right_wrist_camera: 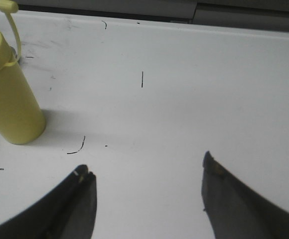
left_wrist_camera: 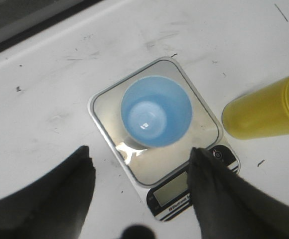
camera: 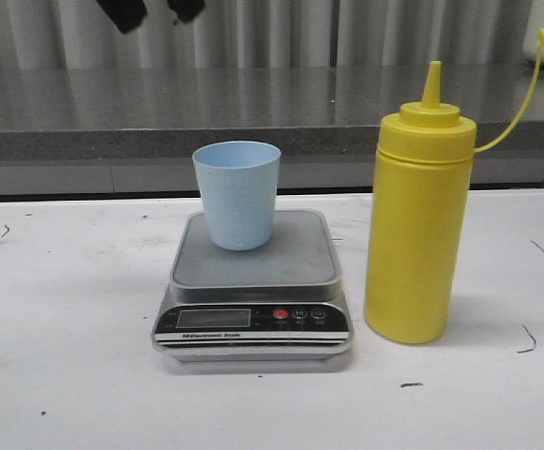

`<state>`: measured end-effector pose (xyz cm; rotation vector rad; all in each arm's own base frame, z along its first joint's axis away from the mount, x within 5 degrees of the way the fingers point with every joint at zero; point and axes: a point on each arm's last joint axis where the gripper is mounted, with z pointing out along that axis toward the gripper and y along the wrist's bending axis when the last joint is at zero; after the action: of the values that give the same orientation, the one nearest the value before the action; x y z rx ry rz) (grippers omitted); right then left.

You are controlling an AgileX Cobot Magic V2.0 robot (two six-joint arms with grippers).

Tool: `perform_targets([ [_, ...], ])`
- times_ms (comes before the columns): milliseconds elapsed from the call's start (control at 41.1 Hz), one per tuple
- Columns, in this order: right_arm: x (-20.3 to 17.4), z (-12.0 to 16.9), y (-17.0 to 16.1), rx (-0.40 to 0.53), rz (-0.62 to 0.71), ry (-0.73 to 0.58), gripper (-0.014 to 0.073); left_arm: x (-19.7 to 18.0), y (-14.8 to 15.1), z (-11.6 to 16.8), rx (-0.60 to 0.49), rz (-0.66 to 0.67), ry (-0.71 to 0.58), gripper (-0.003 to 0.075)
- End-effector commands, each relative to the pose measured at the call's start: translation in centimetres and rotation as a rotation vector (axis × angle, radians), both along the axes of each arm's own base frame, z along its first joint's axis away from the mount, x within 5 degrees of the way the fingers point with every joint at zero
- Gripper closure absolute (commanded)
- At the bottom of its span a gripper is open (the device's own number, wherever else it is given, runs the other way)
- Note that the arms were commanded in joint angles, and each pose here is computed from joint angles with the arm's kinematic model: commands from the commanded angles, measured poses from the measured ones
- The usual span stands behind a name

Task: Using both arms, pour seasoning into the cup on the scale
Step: 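Open the left gripper and withdraw it from the cup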

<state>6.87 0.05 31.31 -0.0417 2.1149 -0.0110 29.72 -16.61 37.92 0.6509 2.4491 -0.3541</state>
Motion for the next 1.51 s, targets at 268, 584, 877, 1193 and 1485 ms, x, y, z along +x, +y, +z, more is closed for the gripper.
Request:
perform_targets([
  [268, 0.5, 1.2, -0.1, -0.015, -0.001, -0.072, 0.0116, -12.1, 7.3, 3.5, -0.099, 0.115, -0.302, 0.0312],
  [584, 0.5, 1.2, -0.1, -0.015, -0.001, -0.072, 0.0116, -21.8, 12.8, 2.0, -0.185, 0.164, -0.468, 0.0312],
  [877, 0.5, 1.2, -0.1, -0.015, -0.001, -0.072, 0.0116, -25.9, 14.9, -0.7, -0.233, 0.166, -0.541, 0.0312],
  [1193, 0.5, 1.2, -0.1, -0.015, -0.001, -0.072, 0.0116, -26.0, 15.0, -0.9, -0.235, 0.166, -0.544, 0.0312],
  [1485, 0.6, 1.5, 0.0, -0.011, 0.001, -0.116, 0.0116, -26.0, 15.0, -0.9, -0.235, 0.166, -0.544, 0.0312],
])
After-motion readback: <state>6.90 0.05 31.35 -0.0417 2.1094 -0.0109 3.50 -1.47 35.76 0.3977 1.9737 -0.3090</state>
